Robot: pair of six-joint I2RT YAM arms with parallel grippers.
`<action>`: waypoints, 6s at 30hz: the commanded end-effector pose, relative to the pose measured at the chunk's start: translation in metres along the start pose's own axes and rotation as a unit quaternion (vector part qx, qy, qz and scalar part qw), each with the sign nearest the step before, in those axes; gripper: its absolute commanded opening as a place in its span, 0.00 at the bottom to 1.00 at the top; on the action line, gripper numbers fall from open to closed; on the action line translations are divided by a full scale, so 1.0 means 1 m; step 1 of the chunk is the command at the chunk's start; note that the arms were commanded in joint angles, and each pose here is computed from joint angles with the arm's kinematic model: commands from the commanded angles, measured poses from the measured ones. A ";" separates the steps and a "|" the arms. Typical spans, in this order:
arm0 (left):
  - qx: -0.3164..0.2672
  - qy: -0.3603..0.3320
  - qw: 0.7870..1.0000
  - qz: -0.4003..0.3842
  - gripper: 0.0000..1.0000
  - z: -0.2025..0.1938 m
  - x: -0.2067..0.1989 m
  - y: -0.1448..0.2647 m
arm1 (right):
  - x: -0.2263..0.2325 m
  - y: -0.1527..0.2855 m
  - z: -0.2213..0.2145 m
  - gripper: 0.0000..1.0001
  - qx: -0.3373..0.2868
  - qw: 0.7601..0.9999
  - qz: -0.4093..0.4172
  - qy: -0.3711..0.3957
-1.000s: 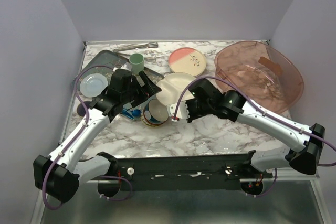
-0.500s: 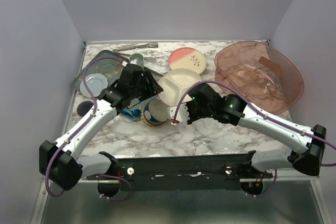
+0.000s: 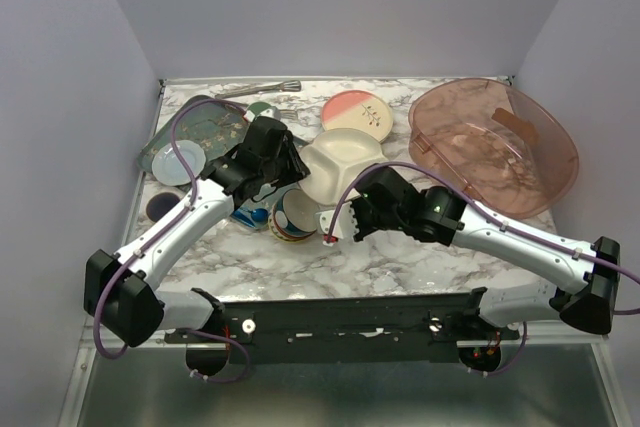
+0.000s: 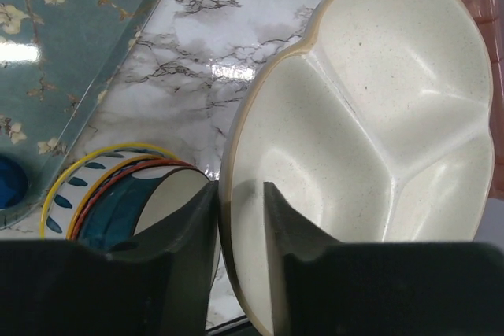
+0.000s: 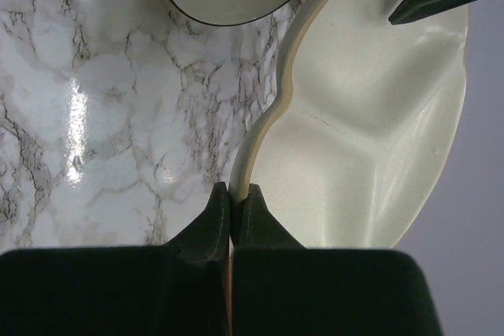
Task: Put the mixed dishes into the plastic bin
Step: Pick up the plate at the center of the board, then place the plate in the plastic bin.
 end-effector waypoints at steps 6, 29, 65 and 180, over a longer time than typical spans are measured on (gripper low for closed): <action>-0.019 -0.014 1.000 -0.014 0.01 0.008 -0.009 0.008 | -0.059 0.031 0.005 0.01 0.007 0.988 -0.152 0.018; -0.130 0.050 0.974 -0.181 0.00 0.025 -0.017 0.049 | -0.052 0.065 0.011 0.91 -0.190 0.964 -0.102 -0.158; -0.173 0.004 0.934 -0.312 0.00 0.028 -0.072 0.054 | -0.029 0.038 -0.068 0.95 -0.363 0.617 -0.171 -0.677; -0.256 -0.299 0.907 -0.149 0.99 0.014 0.030 0.129 | 0.025 0.139 -0.309 0.00 -0.133 0.430 -0.405 -0.795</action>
Point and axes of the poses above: each gripper's point midway between its finger pads, its own y axis back along the fingers, its own x axis along the line the jaws close on, z = x × y, the point moved 4 cm from there along y, back along the fingers, and after that the axes turned 14 degrees about y, right-handed, at the moved point
